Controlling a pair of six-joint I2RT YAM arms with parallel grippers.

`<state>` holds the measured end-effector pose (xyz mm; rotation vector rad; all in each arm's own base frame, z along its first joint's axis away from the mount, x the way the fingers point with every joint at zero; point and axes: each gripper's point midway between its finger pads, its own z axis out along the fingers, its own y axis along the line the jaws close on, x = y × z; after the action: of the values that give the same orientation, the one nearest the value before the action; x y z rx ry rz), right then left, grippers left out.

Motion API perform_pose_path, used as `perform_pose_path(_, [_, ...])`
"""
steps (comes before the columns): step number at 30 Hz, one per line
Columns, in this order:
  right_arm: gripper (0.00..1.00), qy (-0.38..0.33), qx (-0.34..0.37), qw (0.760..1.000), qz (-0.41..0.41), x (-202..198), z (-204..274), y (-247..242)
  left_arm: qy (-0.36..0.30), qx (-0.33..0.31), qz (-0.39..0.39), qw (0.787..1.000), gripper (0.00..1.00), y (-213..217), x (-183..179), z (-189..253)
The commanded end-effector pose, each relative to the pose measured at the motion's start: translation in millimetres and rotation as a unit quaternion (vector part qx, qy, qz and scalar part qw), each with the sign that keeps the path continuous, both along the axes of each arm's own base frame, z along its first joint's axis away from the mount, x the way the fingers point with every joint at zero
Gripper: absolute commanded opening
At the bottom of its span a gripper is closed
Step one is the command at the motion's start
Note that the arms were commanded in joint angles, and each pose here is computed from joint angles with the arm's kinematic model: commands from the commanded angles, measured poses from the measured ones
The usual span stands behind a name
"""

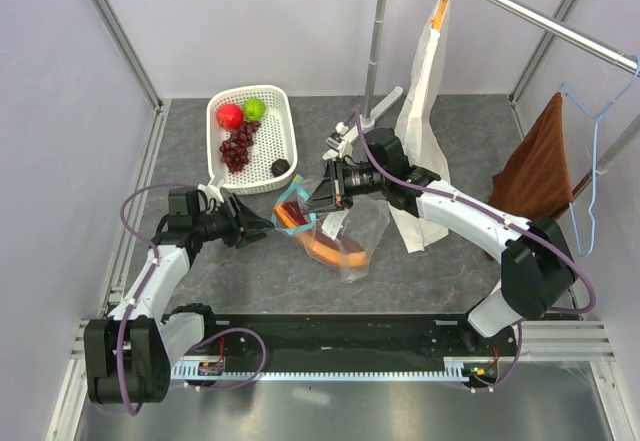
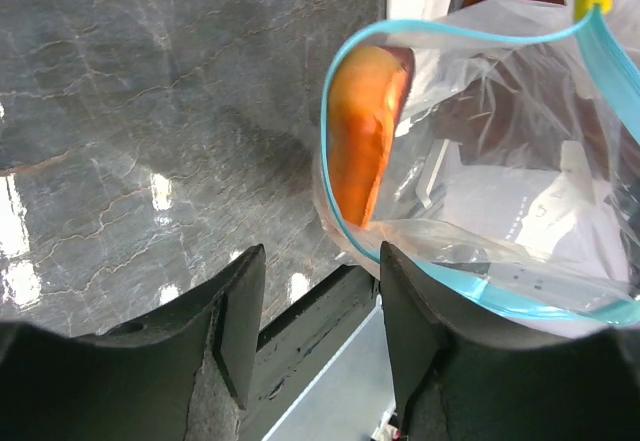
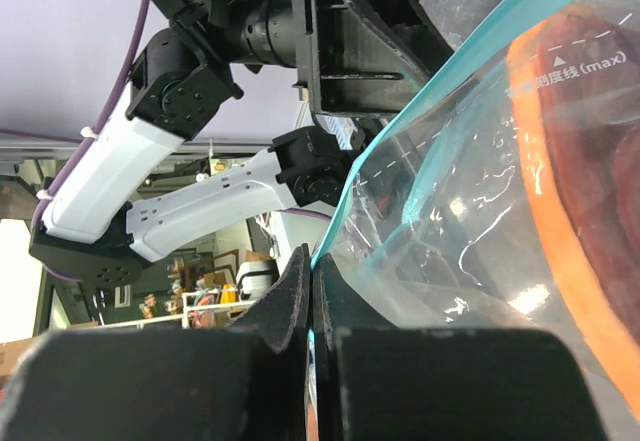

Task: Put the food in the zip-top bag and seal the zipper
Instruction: Adjust the zipper food storage bag at the center of the board.

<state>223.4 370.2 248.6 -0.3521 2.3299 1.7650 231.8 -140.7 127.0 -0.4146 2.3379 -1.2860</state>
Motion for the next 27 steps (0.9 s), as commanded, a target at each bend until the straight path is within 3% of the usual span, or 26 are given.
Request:
perform_pose_path(1, [0.0, -0.042, 0.047, 0.998, 0.022, -8.4, 39.7, 1.6, -0.022, -0.014, 0.001, 1.0, 0.55, -5.1, 6.8, 7.7])
perform_pose_path(18, [0.0, -0.039, 0.047, 0.998, 0.032, -17.2, 36.0, 3.1, -0.018, -0.103, 0.013, 0.994, 0.61, -16.9, 5.6, 23.5])
perform_pose_path(27, [0.0, -0.04, 0.048, 0.998, 0.032, -16.3, 37.0, 3.6, -0.006, -0.11, 0.018, 0.994, 0.57, -17.3, 0.1, 23.7])
